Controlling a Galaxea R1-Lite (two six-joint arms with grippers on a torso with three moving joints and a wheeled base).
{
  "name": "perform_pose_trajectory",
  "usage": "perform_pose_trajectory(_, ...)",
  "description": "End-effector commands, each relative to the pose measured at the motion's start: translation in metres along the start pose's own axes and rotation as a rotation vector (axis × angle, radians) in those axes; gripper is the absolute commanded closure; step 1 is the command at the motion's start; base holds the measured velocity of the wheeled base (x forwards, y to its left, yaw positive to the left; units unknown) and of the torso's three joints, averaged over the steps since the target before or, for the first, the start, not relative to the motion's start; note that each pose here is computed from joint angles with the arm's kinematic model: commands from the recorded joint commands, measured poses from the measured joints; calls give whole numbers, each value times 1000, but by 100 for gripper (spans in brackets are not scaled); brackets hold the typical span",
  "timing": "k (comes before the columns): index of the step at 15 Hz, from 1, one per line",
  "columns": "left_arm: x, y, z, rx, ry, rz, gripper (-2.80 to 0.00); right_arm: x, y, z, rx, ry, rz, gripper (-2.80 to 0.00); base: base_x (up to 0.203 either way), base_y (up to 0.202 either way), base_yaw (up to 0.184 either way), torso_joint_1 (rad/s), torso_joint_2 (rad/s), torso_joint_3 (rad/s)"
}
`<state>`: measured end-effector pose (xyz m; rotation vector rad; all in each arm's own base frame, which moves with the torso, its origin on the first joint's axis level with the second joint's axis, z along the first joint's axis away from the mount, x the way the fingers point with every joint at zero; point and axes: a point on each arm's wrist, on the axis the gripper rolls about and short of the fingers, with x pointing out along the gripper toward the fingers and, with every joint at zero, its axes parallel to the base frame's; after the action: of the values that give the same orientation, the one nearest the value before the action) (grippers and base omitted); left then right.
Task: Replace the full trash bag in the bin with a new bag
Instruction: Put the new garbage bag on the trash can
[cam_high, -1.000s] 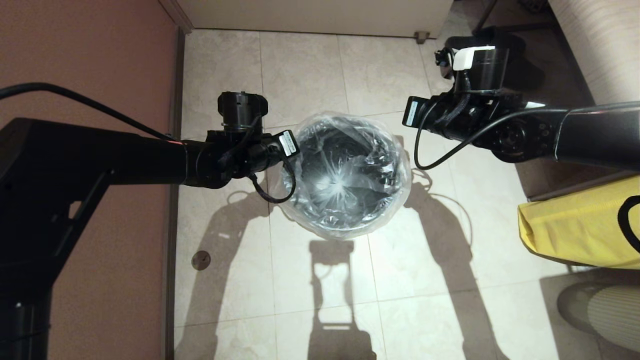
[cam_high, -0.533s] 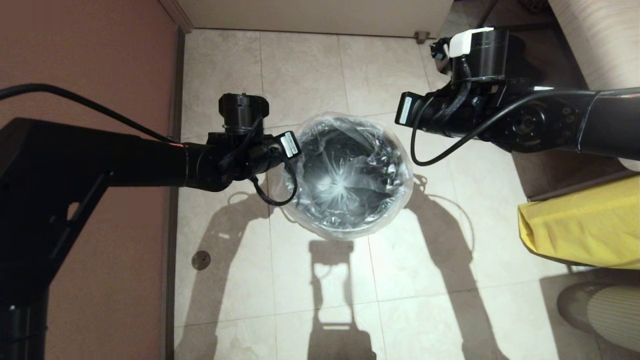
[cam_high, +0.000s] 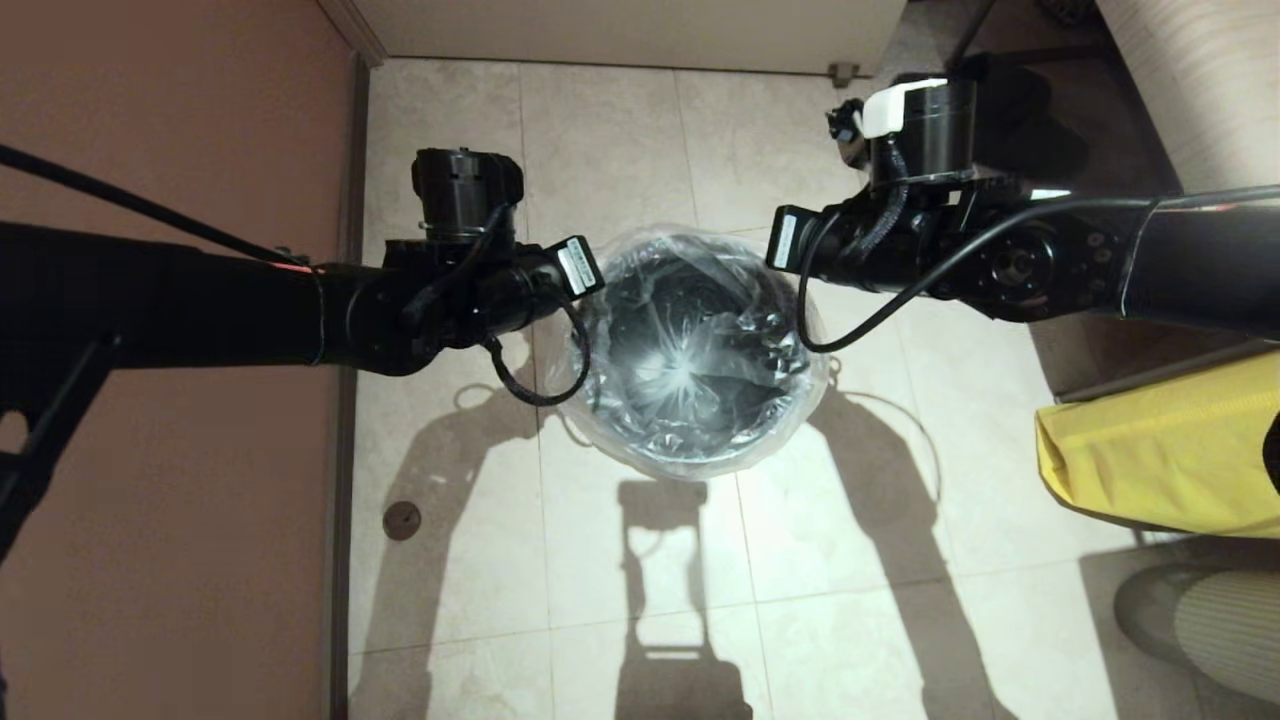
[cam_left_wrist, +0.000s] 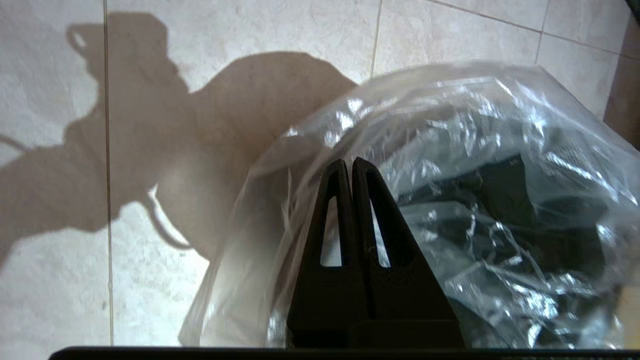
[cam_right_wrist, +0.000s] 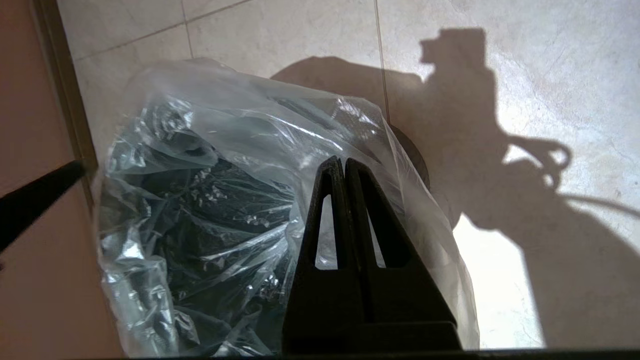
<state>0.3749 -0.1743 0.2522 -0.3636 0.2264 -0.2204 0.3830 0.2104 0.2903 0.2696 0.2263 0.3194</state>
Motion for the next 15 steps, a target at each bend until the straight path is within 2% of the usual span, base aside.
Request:
perform_pose_trajectory(1,-17,-4,6,-13,-15,-17,0,11,-2,-12,-4,26,-12,0,0,0,0,0,0,0)
perform_pose_trajectory(4,-33,0,1,-20,-12,-19,0,22,-6,-22,-24,43,-34,0,0,0,0,0,0,0)
perform_pose_trajectory(6,-43,8,-4,-19,-5,-10,0,25,-6,-22,-32,16,-45,0,0,0,0,0,0,0)
perform_pose_trajectory(10,-62,14,-5,-24,-51,-26,0,28,-16,-18,-62,-15,-68,0,0,0,0,0,0,0)
perform_pose_trajectory(15,-65,15,-4,-26,-53,-22,0,29,-25,-17,-83,-10,-96,0,0,0,0,0,0,0)
